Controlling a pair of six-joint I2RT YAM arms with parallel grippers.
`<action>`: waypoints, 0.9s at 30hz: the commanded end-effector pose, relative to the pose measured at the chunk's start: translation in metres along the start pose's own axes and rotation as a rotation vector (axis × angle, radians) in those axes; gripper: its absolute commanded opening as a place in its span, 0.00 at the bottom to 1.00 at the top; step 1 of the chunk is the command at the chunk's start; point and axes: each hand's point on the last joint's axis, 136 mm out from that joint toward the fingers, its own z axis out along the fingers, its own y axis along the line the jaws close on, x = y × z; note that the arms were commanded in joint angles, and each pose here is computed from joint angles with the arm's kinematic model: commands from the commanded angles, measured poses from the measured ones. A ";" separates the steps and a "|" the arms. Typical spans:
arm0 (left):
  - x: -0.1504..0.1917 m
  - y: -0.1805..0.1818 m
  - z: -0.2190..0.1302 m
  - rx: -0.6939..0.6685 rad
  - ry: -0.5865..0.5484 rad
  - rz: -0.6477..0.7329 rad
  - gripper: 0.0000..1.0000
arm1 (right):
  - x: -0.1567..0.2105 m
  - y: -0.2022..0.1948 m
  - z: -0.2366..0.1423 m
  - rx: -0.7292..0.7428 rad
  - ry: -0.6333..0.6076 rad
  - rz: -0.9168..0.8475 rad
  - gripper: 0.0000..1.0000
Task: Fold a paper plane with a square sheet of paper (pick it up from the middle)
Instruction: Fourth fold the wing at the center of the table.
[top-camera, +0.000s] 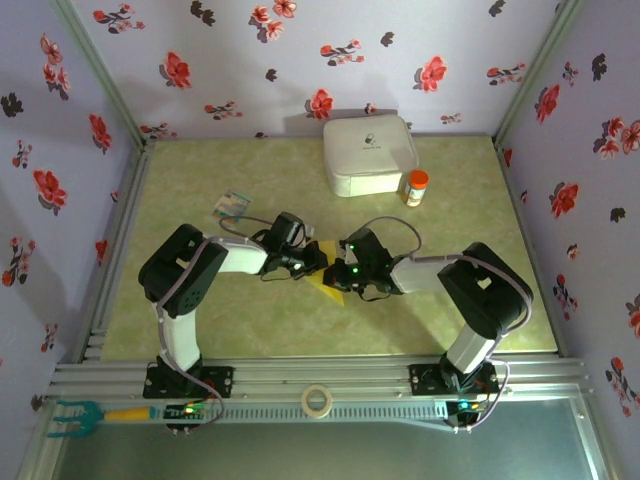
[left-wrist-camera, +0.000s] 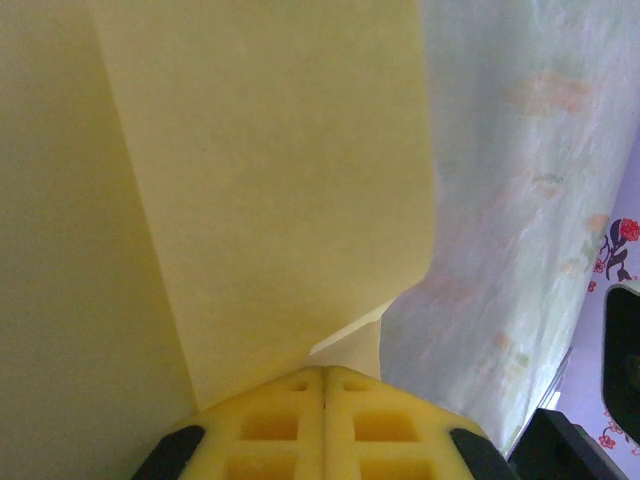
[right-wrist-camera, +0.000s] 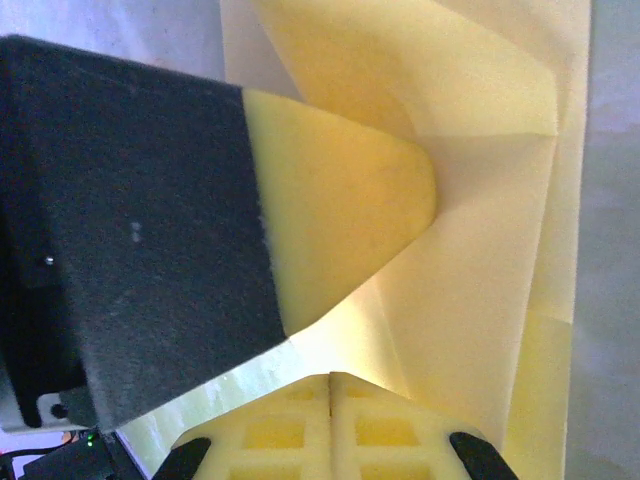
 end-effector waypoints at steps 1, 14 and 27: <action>0.010 0.025 0.008 -0.071 0.025 -0.022 0.00 | 0.011 -0.017 0.003 0.031 0.016 0.017 0.04; 0.010 0.027 0.009 -0.079 0.026 -0.028 0.00 | 0.021 -0.026 -0.013 0.054 -0.003 0.021 0.07; 0.010 0.027 0.008 -0.081 0.023 -0.025 0.00 | 0.015 0.005 -0.017 0.154 0.028 -0.143 0.06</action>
